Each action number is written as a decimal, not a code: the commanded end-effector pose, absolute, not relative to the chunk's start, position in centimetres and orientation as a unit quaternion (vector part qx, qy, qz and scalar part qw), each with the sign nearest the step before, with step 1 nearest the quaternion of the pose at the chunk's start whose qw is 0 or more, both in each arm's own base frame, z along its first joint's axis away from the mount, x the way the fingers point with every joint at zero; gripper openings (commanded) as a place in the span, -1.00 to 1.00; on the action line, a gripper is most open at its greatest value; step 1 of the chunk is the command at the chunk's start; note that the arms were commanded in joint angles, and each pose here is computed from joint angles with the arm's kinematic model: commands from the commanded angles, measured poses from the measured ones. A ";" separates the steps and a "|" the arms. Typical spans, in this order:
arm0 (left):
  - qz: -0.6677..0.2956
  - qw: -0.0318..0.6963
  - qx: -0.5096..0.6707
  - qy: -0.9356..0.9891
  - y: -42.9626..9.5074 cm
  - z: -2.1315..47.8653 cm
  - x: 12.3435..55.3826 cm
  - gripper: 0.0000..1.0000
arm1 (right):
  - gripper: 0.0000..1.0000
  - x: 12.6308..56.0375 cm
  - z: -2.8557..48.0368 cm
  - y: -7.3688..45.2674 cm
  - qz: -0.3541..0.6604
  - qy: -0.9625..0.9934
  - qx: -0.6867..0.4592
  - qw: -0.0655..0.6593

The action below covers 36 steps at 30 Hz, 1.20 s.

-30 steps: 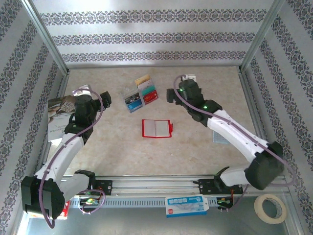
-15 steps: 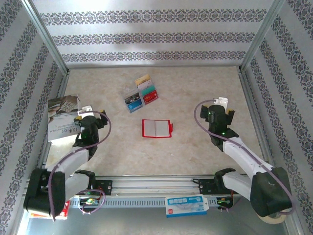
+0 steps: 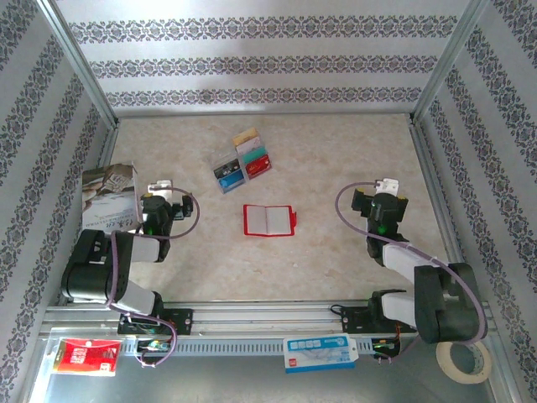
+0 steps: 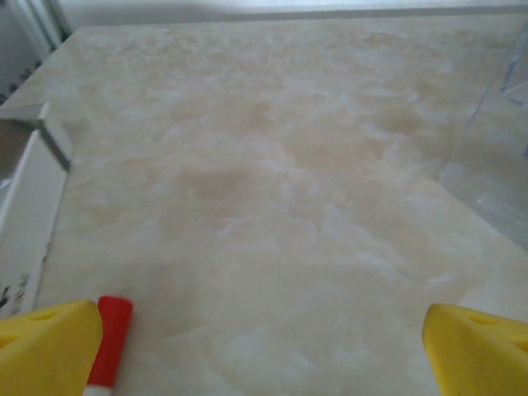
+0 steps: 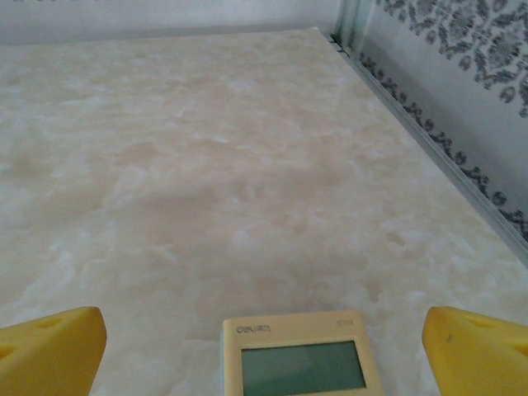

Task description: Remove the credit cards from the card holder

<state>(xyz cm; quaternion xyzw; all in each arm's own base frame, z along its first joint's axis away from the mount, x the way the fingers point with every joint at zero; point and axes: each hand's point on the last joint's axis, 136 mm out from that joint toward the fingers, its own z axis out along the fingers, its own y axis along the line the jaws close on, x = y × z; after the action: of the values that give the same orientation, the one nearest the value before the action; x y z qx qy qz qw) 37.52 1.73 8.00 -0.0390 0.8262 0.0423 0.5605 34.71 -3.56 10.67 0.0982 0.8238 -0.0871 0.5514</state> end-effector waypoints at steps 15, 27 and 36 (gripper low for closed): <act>-0.002 0.578 -0.021 0.816 1.3 8.8 40.0 1.00 | 0.96 38.7 10.6 -0.1 0.006 0.794 0.017 0.607; -0.019 0.576 0.005 0.817 0.3 8.8 40.1 1.00 | 0.96 38.8 9.8 -1.5 -0.027 0.806 0.055 0.589; -0.016 0.571 0.004 0.821 0.4 8.6 40.2 1.00 | 0.97 38.8 9.8 -1.4 -0.028 0.806 0.054 0.588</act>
<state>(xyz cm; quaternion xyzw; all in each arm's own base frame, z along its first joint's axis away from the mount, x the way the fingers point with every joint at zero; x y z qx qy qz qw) 39.79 0.52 8.38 -0.0066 0.8204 -0.0168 0.5715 38.15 -1.79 8.80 0.0512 0.8163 -0.0315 0.5744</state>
